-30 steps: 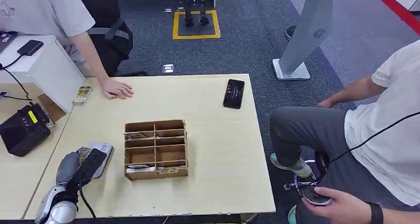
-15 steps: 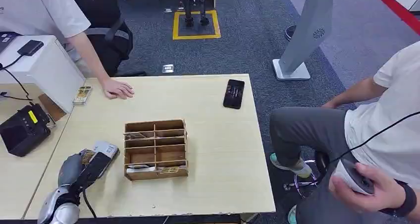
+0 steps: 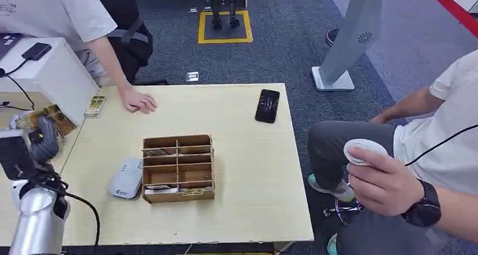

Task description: Pass the card to the sensor for recognition and then transmit it.

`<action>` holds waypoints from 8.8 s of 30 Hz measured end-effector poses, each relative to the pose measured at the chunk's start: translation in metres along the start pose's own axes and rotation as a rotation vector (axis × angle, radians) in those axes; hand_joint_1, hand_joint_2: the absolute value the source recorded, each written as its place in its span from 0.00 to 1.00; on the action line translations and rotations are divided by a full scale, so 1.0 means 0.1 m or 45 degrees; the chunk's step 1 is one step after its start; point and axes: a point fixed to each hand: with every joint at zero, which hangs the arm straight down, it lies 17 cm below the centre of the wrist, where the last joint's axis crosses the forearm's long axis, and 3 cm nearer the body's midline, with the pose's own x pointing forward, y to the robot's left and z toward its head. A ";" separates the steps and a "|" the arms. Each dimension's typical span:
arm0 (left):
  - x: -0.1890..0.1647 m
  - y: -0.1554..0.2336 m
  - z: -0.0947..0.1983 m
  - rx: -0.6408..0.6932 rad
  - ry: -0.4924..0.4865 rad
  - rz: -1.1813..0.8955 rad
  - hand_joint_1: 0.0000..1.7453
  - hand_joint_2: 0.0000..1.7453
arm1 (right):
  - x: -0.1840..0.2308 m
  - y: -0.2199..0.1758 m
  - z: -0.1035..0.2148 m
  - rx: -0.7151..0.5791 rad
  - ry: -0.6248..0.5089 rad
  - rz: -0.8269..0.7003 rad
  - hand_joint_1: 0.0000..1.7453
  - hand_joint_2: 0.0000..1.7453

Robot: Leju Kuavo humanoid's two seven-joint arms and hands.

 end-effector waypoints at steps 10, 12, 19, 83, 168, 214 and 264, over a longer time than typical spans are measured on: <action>0.35 0.07 -0.38 0.045 -0.144 -0.063 1.00 1.00 | 0.06 0.00 -0.01 0.005 -0.018 0.017 0.00 1.00; 0.34 0.07 -0.39 0.042 -0.145 -0.068 1.00 1.00 | 0.07 0.01 -0.01 0.006 -0.019 0.019 0.00 1.00; 0.34 0.07 -0.40 0.042 -0.147 -0.070 1.00 1.00 | 0.07 0.01 -0.01 0.007 -0.021 0.022 0.00 1.00; 0.27 -1.01 1.80 -1.116 -0.578 -0.697 0.00 1.00 | 0.03 0.10 0.04 0.028 -0.041 -0.029 0.00 1.00; -0.32 -1.83 1.48 -1.088 -0.323 -1.141 0.00 1.00 | 0.04 0.05 0.01 0.013 -0.029 -0.016 0.00 1.00; -0.30 -1.87 1.70 -1.349 -0.169 -0.789 0.00 1.00 | 0.04 0.04 0.01 0.006 -0.032 -0.024 0.00 1.00; -0.34 -1.80 1.65 -1.347 -0.191 -0.846 0.88 1.00 | 0.05 0.03 0.01 0.008 -0.037 -0.022 0.00 1.00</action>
